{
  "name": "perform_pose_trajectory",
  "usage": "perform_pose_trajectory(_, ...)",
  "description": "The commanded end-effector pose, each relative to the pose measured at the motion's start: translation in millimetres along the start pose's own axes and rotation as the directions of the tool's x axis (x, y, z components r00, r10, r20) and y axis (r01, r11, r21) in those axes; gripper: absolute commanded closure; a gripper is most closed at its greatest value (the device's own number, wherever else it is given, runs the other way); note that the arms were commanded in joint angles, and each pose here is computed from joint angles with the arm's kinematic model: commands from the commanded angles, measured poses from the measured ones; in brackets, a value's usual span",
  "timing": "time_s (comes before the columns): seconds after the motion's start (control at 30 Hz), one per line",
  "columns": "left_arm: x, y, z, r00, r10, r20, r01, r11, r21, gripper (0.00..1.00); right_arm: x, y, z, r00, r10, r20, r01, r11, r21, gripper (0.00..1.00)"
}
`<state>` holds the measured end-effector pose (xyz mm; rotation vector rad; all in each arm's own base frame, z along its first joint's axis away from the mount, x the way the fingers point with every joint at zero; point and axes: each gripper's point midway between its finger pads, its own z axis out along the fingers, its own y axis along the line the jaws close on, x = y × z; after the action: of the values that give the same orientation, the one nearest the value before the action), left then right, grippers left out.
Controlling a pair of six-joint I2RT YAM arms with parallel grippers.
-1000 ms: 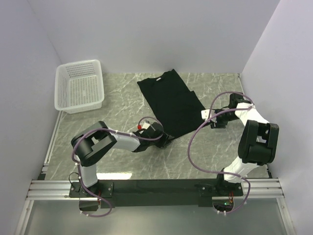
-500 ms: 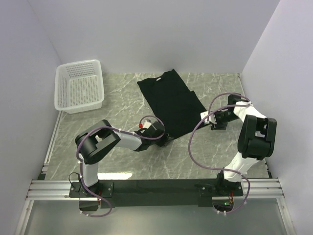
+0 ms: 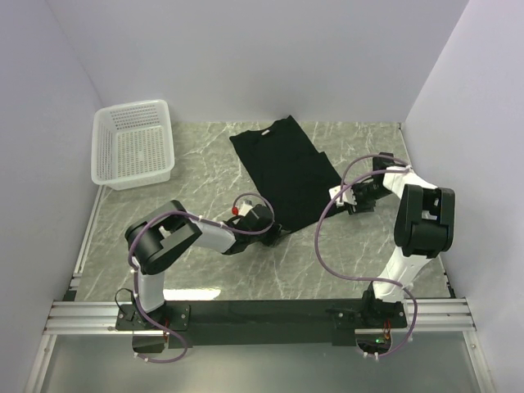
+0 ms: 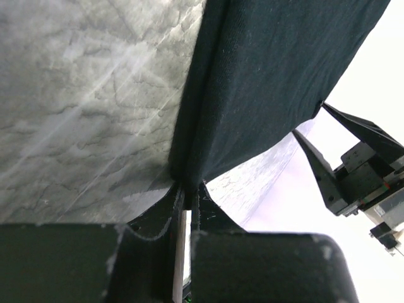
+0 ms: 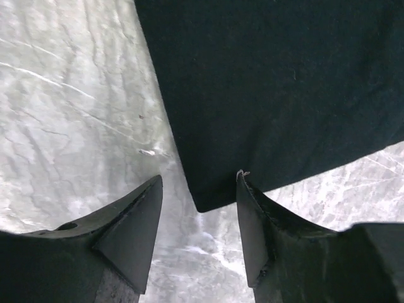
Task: Fold and stack the t-shirts
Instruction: Fold the T-shirt at the center of the board.
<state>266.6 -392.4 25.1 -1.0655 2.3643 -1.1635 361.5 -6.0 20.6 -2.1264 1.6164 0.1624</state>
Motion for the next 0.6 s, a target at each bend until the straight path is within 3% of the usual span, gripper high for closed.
perform_pose_trajectory(0.0, 1, 12, -8, 0.999, 0.039, -0.014, -0.039, 0.999, -0.038, 0.99, 7, -16, 2, 0.997, -0.066, -0.041, 0.067, 0.998, 0.019, 0.43)
perform_pose_trajectory(0.1, 4, 11, -9, 0.999, 0.038, -0.029, -0.039, 0.999, -0.029, 0.99, 3, -15, 8, 0.997, -0.071, -0.037, 0.071, 0.997, 0.001, 0.51)
perform_pose_trajectory(0.33, 8, 6, -16, 0.998, 0.039, -0.052, -0.039, 0.999, -0.001, 0.99, -6, -7, 11, 0.998, -0.062, -0.026, 0.061, 0.998, -0.007, 0.91)
perform_pose_trajectory(0.43, 11, 4, -22, 0.997, 0.047, -0.068, -0.046, 0.999, 0.013, 1.0, -10, -7, 3, 0.999, -0.035, -0.012, 0.036, 0.999, 0.018, 1.0)
perform_pose_trajectory(0.57, 21, 0, -36, 0.992, 0.068, -0.103, -0.065, 0.997, 0.032, 0.99, -22, 5, -16, 1.0, -0.003, 0.01, 0.002, 1.0, 0.029, 1.0)
